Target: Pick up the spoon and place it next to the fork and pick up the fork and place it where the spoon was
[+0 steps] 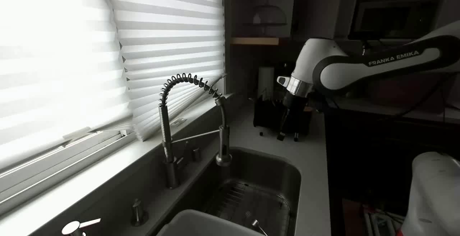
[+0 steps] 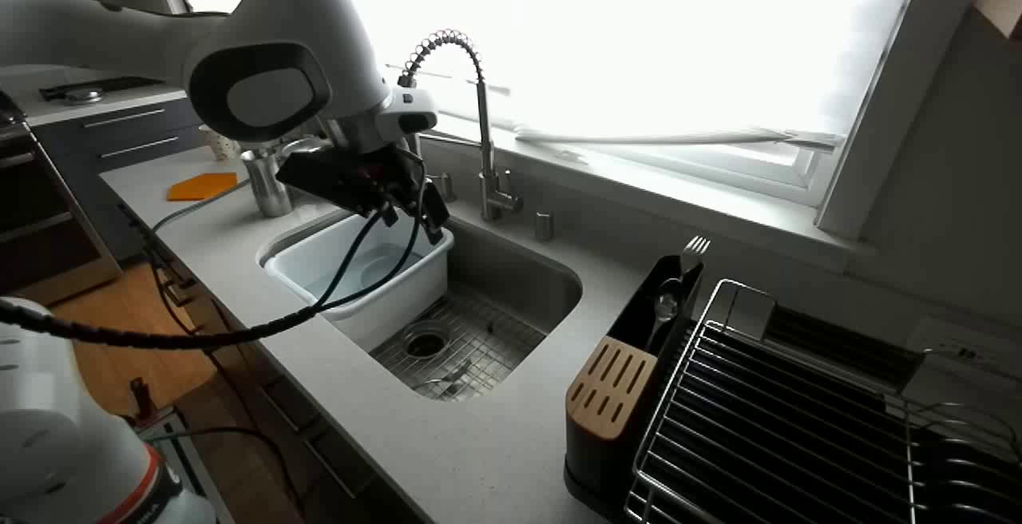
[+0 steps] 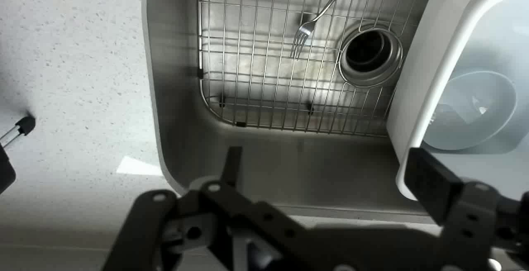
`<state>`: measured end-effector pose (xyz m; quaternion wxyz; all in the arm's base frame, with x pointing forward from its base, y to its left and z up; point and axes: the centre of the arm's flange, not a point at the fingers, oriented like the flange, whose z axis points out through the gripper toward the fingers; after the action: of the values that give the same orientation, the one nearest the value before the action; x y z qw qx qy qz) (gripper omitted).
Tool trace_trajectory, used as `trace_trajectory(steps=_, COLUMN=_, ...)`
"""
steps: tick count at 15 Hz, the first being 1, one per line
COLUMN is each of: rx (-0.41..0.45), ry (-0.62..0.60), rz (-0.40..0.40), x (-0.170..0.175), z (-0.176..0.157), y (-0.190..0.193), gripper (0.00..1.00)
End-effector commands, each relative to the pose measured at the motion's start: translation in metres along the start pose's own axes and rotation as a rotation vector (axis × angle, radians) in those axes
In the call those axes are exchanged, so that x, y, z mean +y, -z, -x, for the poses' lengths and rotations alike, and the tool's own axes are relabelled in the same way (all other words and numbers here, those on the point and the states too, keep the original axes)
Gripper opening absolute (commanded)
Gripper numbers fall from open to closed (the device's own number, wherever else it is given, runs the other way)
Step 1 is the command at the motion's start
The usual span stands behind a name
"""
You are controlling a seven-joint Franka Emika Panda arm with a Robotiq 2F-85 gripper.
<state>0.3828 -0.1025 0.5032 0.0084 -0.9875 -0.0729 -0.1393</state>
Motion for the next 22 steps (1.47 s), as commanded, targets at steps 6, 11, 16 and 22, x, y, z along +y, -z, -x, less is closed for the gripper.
trace_trajectory(steps=6, rx=0.024, ry=-0.038, rz=0.010, x=0.003, z=-0.009, y=0.001, gripper=1.00)
trace_trajectory(steps=11, rx=0.132, ry=-0.326, rz=0.108, x=0.060, z=-0.054, y=0.013, gripper=1.00)
trace_trajectory(steps=16, rx=0.206, ry=-0.584, rz=0.185, x=0.122, z=-0.079, y=0.016, gripper=1.00)
trace_trajectory(steps=22, rx=0.240, ry=-0.905, rz=0.248, x=0.183, z=-0.082, y=0.019, gripper=1.00)
